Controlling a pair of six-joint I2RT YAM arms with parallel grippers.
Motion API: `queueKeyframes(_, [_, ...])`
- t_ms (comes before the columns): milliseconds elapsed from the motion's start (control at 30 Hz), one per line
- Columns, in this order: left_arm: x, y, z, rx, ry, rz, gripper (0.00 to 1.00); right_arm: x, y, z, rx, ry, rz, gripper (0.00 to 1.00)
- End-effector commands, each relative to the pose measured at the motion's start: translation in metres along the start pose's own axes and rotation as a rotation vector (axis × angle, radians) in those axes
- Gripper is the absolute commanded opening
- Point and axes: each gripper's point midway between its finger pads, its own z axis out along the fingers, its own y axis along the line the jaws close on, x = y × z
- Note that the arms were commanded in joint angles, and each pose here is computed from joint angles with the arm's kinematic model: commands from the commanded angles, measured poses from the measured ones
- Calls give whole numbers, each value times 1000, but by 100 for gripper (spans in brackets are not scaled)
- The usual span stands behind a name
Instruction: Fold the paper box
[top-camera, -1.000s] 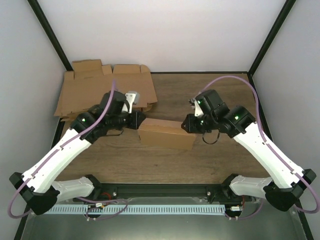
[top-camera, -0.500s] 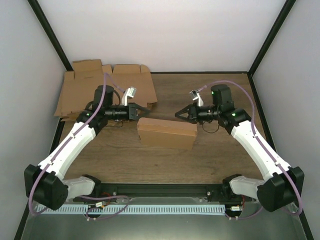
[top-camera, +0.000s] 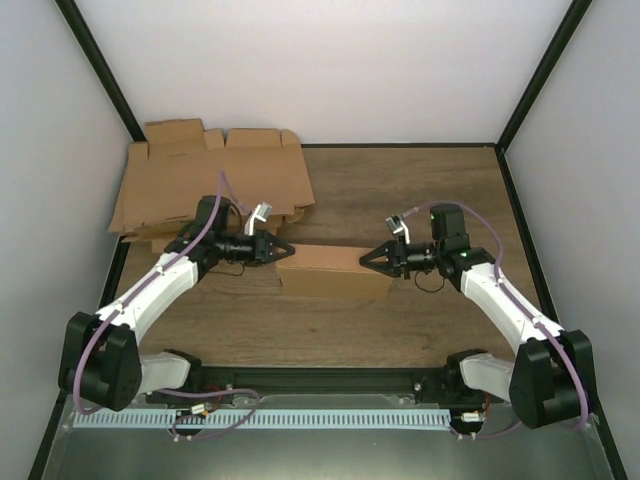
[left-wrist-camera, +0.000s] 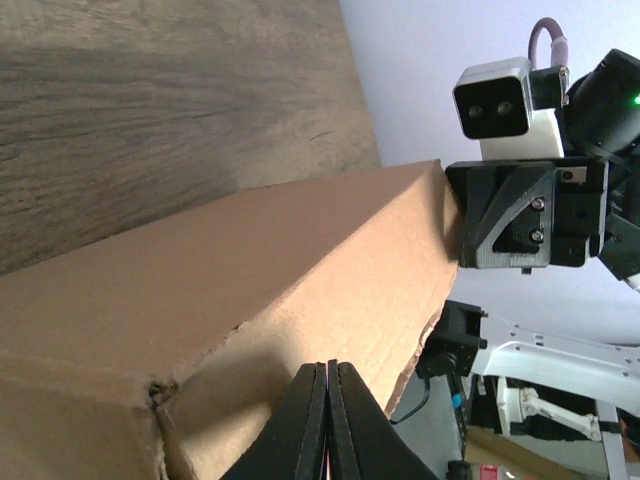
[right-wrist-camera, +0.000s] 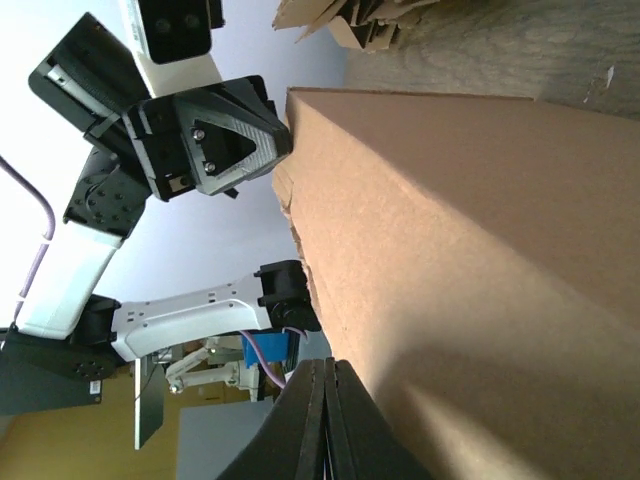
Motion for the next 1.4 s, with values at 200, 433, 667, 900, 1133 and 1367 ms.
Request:
queueKeyframes(200, [-3, 13, 2, -19, -4, 16, 4, -17, 14, -16, -20, -36, -64, 1])
queueKeyframes(433, [-24, -35, -14, 55, -34, 84, 4, -26, 45, -23, -40, -32, -134, 1])
queueKeyframes(667, [4, 11, 3, 19, 15, 4, 4, -7, -21, -6, -4, 3, -23, 1])
queueKeyframes(900, [20, 44, 12, -48, 46, -31, 4, -9, -42, -1, 22, 5, -11, 1])
queueKeyframes(1133, [-15, -12, -4, 4, -11, 46, 4, -22, 10, -12, -31, -1, -112, 1])
queueKeyframes(1367, [-5, -23, 9, 34, 31, 64, 4, -21, 13, -13, -40, 2, -127, 1])
